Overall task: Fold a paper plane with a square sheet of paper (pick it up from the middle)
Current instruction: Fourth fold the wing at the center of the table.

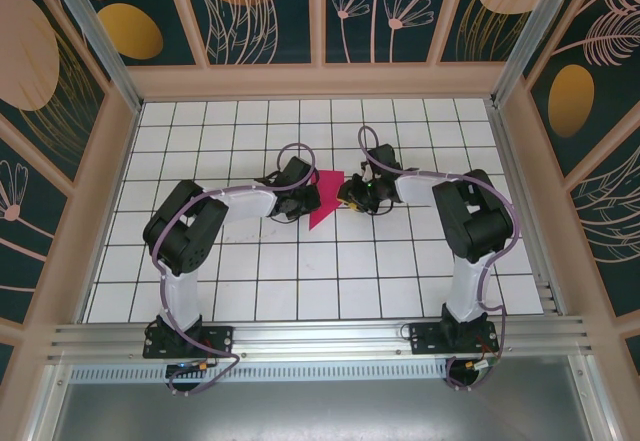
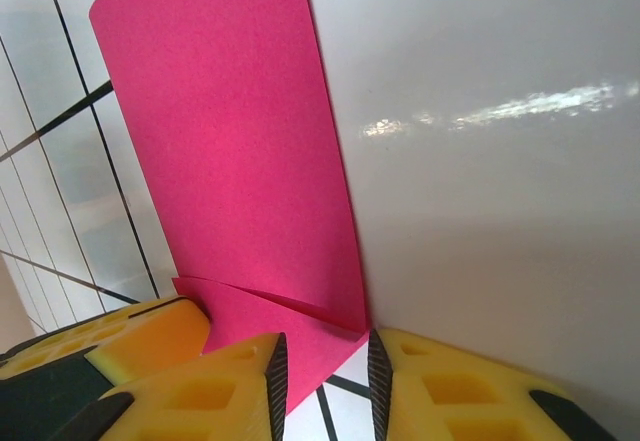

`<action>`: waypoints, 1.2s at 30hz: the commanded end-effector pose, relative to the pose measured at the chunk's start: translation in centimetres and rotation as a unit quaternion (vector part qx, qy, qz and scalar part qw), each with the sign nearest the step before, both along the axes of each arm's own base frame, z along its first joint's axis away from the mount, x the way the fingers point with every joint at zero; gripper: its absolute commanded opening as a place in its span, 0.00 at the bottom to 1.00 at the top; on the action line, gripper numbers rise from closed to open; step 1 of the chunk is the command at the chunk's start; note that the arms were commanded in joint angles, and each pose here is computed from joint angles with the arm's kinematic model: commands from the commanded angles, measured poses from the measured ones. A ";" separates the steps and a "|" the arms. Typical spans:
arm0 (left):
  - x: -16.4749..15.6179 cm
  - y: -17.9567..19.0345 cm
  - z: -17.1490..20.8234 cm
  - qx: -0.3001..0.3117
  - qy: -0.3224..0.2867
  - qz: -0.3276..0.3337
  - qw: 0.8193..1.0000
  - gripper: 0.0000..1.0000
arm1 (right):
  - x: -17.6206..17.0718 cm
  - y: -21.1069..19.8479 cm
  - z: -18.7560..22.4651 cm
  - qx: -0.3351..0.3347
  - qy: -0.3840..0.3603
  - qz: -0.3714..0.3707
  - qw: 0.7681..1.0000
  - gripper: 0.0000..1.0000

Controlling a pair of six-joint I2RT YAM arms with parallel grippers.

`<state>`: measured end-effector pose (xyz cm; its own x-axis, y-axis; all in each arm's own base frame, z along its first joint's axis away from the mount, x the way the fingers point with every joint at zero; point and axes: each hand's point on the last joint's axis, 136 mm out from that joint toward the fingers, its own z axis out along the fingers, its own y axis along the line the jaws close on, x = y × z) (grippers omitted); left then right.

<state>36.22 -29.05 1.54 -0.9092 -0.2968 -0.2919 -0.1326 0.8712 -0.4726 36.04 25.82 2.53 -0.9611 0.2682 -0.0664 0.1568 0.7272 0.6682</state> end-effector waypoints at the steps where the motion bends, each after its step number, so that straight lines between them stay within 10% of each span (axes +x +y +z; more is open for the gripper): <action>1: -1.4 1.2 -2.5 0.025 0.040 0.007 0.999 0.06 | 0.5 0.7 0.0 0.006 0.001 0.000 1.000 0.29; 36: -1.0 0.4 -0.4 0.005 0.014 -0.014 1.000 0.18 | 0.1 2.0 -0.1 0.067 0.004 0.023 0.997 0.16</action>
<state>36.11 -29.28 1.58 -0.9134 -0.2890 -0.2868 -0.1237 0.8681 -0.4807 35.92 27.64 2.96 -0.9708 0.2378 -0.0311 0.1332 0.6424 0.7547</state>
